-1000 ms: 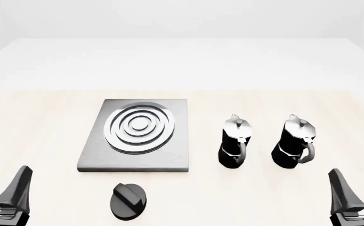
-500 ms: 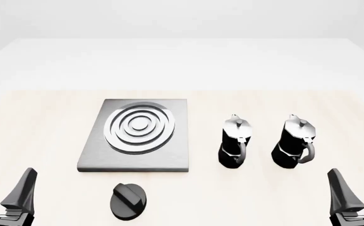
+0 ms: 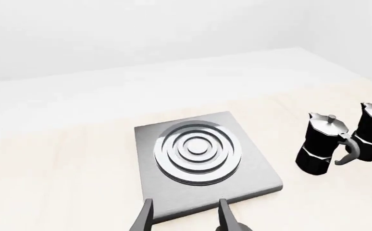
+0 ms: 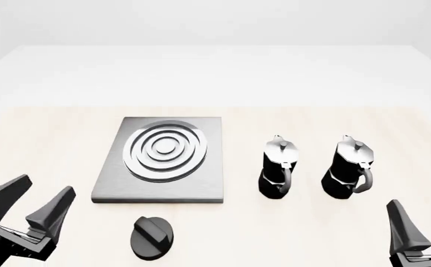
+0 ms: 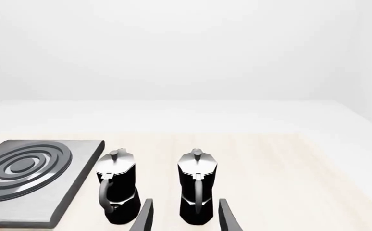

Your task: Turn off the stove.

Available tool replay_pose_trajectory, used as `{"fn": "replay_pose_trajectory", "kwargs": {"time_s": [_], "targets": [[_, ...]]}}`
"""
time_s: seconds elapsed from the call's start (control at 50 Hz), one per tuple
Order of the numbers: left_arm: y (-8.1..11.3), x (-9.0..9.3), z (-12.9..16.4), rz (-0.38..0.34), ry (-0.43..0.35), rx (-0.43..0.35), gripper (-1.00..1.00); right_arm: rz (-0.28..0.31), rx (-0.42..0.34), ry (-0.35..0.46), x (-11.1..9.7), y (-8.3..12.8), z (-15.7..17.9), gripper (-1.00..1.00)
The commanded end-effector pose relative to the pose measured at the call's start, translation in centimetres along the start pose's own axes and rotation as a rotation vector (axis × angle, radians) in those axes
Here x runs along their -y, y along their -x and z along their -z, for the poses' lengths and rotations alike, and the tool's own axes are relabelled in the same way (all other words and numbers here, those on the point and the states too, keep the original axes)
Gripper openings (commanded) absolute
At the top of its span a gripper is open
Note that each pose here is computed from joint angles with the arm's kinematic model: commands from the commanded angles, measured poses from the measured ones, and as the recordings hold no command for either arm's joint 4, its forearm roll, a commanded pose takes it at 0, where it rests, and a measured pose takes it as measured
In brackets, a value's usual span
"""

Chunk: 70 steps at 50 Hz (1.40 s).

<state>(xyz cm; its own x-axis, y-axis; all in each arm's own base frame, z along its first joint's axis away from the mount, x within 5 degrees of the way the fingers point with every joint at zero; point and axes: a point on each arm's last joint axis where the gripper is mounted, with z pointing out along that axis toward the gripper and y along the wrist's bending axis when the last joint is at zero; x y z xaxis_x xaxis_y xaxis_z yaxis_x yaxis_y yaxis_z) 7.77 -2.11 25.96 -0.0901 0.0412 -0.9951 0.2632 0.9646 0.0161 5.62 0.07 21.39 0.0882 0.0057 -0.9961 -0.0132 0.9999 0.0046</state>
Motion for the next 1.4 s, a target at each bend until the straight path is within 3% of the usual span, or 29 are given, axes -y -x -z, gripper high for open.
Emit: {"fn": "replay_pose_trajectory", "kwargs": {"time_s": [0.02,0.1,0.12,0.16,0.18,0.26,0.3,0.46,0.82,1.4], "targets": [[-0.3,1.1,-2.9,-0.022,-0.1,-0.236,1.0,-0.001,0.001,0.005,0.0,0.0,0.0,1.0],[-0.5,1.7,-3.5,-0.089,-0.154,-0.315,1.0,0.0,0.001,0.005,0.0,0.0,0.0,1.0],[-0.6,1.7,-3.9,-0.061,-0.149,-0.351,1.0,0.0,0.001,0.005,0.0,0.0,0.0,1.0],[-0.5,1.8,-4.0,-0.098,-0.163,-0.366,1.0,0.0,0.002,0.005,0.0,0.0,0.0,1.0],[-0.3,1.9,-4.1,-0.069,-0.162,-0.389,1.0,0.001,0.002,0.004,0.0,0.0,0.0,1.0],[0.2,1.6,-4.2,-0.137,-0.154,-0.418,1.0,0.002,0.002,0.005,0.0,0.0,0.0,1.0],[0.4,1.4,-4.3,-0.137,-0.137,-0.432,1.0,0.003,0.001,0.007,0.0,0.0,0.0,1.0],[-1.3,0.7,-5.1,-0.206,-0.113,-0.543,1.0,0.002,0.001,0.007,0.0,0.0,0.0,1.0],[-3.6,1.9,-6.8,-0.231,-0.185,-0.583,1.0,0.002,0.002,0.001,0.0,0.0,0.0,1.0],[-8.2,2.5,-9.0,-0.221,-0.2,-0.677,1.0,-0.005,-0.003,0.003,0.0,0.0,0.0,1.0]]}}
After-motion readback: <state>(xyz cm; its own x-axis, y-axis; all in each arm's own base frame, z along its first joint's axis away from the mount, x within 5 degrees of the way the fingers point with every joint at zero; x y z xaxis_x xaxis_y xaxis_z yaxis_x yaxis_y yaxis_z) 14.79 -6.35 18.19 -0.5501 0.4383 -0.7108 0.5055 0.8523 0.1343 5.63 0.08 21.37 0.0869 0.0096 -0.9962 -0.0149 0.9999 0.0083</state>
